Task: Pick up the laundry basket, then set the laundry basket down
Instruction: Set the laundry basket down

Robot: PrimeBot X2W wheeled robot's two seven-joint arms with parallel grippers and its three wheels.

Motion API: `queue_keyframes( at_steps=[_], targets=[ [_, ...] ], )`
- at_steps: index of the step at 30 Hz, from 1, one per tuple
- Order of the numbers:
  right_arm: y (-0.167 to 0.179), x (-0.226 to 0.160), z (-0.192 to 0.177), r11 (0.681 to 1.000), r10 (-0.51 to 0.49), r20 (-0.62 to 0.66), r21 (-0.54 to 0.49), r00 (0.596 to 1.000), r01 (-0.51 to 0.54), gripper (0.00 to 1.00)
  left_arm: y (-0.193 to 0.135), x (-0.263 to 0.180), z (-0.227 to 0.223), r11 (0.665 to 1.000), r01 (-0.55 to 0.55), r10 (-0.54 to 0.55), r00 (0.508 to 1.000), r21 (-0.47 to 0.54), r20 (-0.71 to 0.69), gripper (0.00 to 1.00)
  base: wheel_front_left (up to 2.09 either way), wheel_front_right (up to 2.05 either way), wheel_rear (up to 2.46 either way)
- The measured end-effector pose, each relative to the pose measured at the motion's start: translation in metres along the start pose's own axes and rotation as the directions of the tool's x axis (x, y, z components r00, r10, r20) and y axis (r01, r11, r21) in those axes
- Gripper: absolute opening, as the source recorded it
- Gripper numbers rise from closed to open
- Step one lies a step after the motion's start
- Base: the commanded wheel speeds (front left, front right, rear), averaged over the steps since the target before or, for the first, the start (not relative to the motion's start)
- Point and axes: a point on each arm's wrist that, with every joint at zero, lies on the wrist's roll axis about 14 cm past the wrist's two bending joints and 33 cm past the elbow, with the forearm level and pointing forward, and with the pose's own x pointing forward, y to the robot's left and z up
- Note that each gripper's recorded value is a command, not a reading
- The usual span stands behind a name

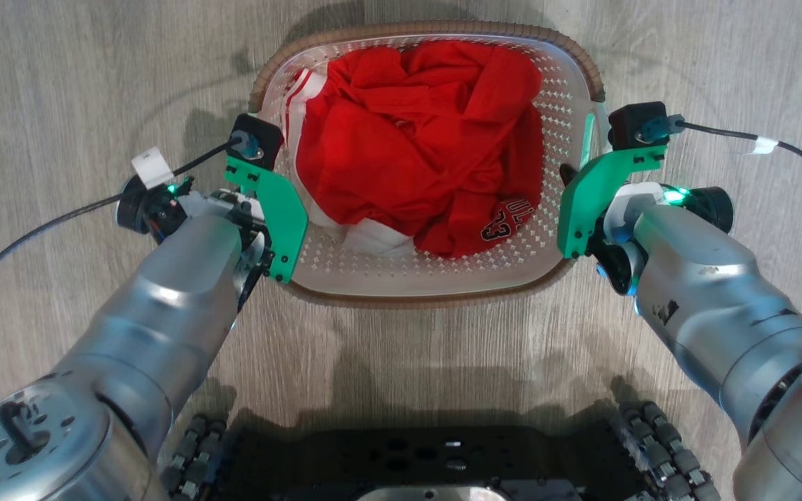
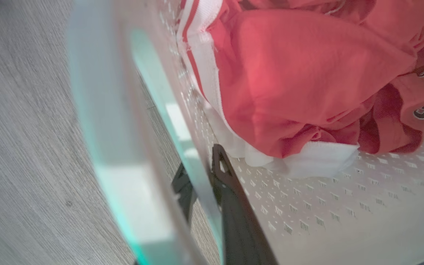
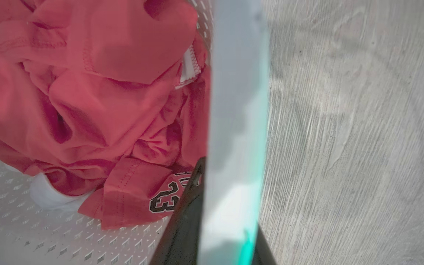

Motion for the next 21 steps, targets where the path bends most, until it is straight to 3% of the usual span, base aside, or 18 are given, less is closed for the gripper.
queue_keyframes(
  at_steps=[21],
  targets=[
    [-0.0006, 0.0076, -0.0087, 1.000, 0.005, -0.037, -0.001, 0.999, -0.005, 0.00, 0.0013, 0.0018, -0.0061, 1.000, 0.000, 0.000, 1.000, -0.019, -0.010, 0.00, 0.00, 0.00, 0.00]
  ],
)
